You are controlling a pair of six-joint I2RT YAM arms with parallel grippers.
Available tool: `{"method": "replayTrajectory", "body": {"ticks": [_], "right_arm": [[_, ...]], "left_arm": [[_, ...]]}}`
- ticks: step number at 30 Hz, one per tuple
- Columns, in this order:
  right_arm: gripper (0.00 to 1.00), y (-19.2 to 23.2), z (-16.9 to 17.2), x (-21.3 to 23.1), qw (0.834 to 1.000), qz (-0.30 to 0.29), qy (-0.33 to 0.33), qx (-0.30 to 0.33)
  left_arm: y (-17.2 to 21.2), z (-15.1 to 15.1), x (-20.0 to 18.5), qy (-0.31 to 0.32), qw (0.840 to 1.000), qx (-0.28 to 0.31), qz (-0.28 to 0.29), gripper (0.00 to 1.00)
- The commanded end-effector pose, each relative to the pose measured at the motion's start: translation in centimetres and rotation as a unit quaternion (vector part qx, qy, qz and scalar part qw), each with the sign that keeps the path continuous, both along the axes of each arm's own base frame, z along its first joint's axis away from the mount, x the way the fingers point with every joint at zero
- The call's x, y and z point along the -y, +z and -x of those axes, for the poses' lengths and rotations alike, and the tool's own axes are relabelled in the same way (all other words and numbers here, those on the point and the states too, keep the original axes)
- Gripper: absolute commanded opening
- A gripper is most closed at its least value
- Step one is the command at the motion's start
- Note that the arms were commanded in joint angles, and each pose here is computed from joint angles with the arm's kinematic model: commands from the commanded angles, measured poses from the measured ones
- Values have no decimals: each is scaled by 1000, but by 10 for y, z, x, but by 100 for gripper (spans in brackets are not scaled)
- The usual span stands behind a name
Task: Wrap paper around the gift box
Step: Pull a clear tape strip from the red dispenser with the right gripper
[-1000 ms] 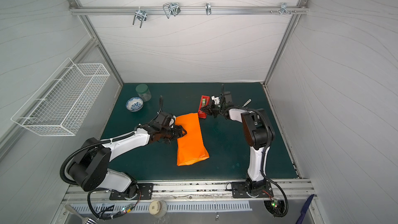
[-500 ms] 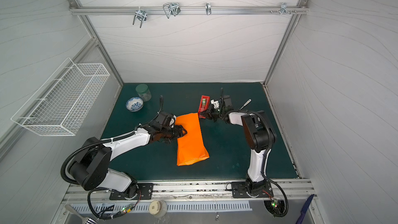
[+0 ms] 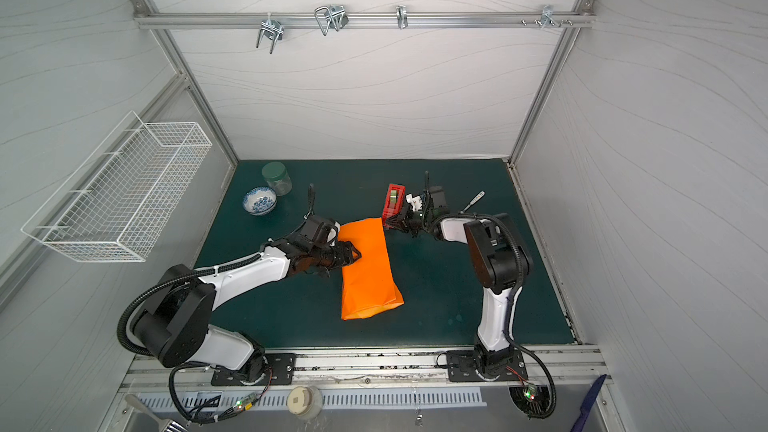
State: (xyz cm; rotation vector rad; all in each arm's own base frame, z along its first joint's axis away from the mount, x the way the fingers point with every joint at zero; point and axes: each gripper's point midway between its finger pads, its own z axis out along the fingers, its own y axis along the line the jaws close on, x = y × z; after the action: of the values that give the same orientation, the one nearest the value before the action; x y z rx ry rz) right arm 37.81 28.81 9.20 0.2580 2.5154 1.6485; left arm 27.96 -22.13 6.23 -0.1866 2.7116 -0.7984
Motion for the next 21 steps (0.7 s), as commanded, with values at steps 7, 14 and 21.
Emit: {"method": "replayTrajectory", "body": {"ticks": [7, 14, 21], "right_arm": [[0, -29, 17, -4, 999, 25, 28, -26], [0, -59, 15, 9, 997, 73, 19, -33], [0, -73, 12, 22, 993, 111, 15, -31]], "left_arm": [[-49, 31, -36, 9, 992, -73, -100, 71], [-50, 33, -37, 7, 992, -76, -102, 72], [-51, 32, -37, 8, 992, -76, -102, 72]]}}
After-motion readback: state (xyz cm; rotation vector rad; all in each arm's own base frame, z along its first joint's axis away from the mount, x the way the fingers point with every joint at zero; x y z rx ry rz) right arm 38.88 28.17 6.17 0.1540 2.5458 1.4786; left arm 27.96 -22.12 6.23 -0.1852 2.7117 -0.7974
